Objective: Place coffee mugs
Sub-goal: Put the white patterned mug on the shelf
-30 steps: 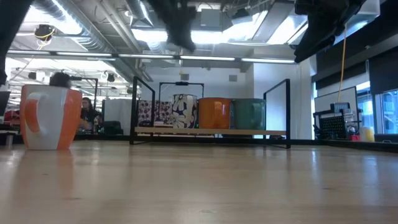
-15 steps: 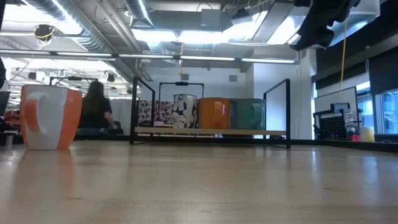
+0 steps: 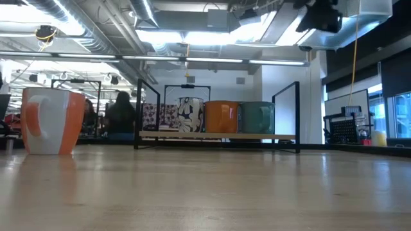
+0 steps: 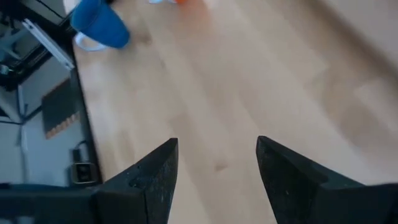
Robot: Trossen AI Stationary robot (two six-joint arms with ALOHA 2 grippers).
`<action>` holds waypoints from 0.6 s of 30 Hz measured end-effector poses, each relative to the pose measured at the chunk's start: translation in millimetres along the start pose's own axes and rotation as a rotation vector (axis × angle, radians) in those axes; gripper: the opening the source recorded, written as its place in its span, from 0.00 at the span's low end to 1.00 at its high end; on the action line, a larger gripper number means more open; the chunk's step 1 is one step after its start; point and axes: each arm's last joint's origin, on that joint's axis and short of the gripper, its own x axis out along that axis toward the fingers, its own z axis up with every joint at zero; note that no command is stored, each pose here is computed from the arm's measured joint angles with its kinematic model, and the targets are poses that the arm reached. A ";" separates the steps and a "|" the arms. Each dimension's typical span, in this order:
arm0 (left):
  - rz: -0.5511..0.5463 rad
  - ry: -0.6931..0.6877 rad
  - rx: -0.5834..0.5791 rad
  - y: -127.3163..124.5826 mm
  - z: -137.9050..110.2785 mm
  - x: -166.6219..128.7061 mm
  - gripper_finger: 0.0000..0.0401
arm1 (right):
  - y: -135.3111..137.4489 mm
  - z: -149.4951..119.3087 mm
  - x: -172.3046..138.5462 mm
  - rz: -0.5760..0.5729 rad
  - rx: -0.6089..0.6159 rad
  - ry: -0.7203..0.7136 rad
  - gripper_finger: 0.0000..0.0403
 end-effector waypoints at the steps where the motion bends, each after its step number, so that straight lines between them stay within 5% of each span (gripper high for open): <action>1: -0.009 -0.028 -0.022 -0.4 -6.9 -4.4 0.32 | 6.0 0.1 1.8 0.001 0.022 0.019 0.50; 12: -0.040 -0.124 -0.079 -6.4 -54.7 -6.7 0.32 | 60.9 -42.9 13.9 0.024 0.366 0.438 0.50; 18: -0.048 -0.116 -0.061 -9.7 -56.7 -3.6 0.32 | 83.1 -85.4 8.9 -0.067 0.462 0.495 0.50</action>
